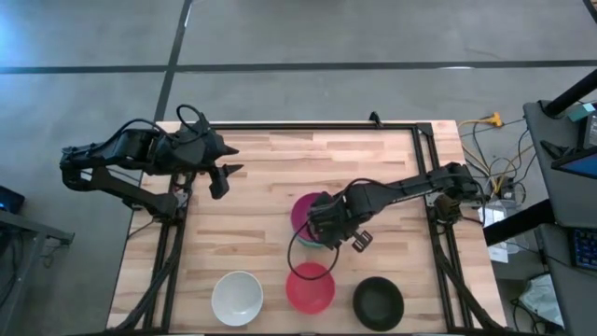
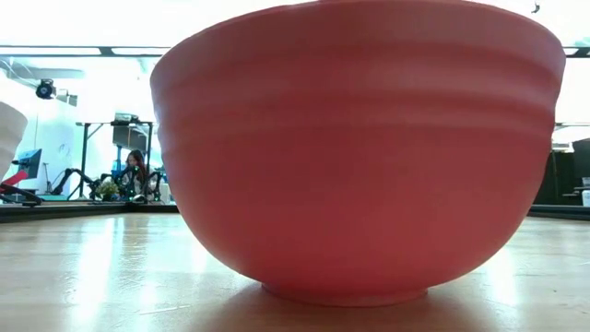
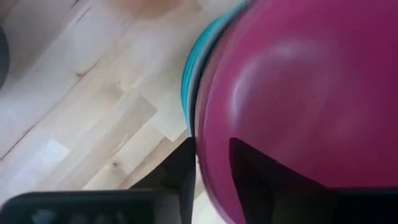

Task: Nest bowls inside each other
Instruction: Stack the pink bowl on top of the top black bowl

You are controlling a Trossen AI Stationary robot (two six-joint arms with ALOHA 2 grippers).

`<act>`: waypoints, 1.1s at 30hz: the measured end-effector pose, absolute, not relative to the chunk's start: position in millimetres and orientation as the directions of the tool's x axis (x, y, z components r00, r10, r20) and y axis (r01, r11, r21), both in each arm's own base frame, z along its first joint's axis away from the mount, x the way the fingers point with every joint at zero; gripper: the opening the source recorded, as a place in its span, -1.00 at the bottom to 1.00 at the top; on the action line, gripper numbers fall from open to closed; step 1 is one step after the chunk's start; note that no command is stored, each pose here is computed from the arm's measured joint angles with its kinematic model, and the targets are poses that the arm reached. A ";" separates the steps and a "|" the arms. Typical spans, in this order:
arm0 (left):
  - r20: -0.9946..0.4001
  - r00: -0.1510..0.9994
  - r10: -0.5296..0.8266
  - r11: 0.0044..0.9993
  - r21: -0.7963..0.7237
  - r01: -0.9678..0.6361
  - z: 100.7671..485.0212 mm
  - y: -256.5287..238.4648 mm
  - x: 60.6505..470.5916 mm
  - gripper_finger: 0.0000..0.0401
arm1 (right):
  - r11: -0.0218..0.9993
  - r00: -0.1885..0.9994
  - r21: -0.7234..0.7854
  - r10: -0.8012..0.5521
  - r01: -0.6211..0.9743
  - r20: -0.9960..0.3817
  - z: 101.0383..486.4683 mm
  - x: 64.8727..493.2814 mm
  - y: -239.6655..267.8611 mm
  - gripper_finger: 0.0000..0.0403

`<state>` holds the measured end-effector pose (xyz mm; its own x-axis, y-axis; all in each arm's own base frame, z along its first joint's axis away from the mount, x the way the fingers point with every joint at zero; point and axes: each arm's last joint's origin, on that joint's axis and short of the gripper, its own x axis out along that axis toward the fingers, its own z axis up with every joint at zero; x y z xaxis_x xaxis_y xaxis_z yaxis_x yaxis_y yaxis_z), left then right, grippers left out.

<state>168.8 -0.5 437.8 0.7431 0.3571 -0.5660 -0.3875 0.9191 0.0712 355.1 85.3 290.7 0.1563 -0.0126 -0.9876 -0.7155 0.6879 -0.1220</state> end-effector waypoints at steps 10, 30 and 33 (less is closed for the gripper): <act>-0.566 0.743 0.357 0.919 0.071 -0.387 437.8 -0.5 168.8 -0.12 | 0.741 0.258 -0.163 0.015 -0.651 -0.966 325.5 358.1 87.0 -0.43; -0.566 0.743 0.357 0.920 0.075 -0.385 437.7 -0.5 168.9 -0.12 | 0.741 0.187 -0.049 0.104 -0.669 -0.977 314.4 355.9 90.4 -0.95; -0.566 0.743 0.357 0.920 0.075 -0.385 437.8 -0.5 168.9 -0.12 | 0.741 0.173 -0.043 0.100 -0.670 -0.980 309.5 355.6 90.3 -0.96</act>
